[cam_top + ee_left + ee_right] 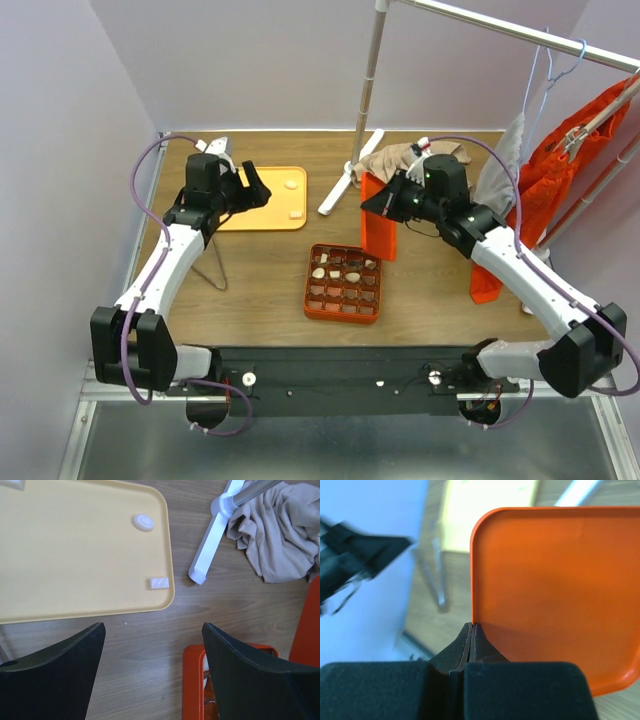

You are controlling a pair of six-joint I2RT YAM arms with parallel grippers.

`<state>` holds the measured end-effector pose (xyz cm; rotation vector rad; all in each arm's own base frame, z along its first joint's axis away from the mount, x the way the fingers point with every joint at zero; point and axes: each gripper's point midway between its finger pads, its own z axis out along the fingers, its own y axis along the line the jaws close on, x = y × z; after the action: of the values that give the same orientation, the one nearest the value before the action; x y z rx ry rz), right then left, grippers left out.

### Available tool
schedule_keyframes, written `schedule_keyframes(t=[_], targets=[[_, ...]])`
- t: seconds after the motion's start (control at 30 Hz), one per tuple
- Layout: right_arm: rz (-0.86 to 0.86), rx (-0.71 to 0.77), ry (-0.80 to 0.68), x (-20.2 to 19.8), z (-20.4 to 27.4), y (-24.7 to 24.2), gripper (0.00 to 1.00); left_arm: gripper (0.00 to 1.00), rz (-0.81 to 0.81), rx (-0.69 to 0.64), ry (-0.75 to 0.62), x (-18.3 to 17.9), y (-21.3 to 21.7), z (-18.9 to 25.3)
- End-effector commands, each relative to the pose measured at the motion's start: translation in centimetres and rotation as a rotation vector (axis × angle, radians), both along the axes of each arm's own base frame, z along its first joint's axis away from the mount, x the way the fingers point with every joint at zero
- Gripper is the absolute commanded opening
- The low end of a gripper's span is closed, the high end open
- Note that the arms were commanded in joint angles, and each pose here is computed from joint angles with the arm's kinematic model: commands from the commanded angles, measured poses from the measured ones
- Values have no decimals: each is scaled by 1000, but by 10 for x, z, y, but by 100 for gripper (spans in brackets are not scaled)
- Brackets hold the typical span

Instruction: Pack the chocolate

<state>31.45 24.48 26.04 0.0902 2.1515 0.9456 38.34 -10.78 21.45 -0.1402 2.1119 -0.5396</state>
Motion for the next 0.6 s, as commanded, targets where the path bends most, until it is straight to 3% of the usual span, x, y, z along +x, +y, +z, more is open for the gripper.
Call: schedule_keyframes(t=[0.0,0.27,0.4,0.57], targets=[[336,229,-92,-28,49,57,1,88,-26,-14,33,-3,2,-21],[595,471,-109,-64,81,84,1,92,27,-108,-121,-15,15,-1],[630,610,-59,-72,90,90,1,92,54,-90,-111,-14,27,-4],[616,657,-38,-65,86,105,1,92,125,-80,-92,-13,44,-4]])
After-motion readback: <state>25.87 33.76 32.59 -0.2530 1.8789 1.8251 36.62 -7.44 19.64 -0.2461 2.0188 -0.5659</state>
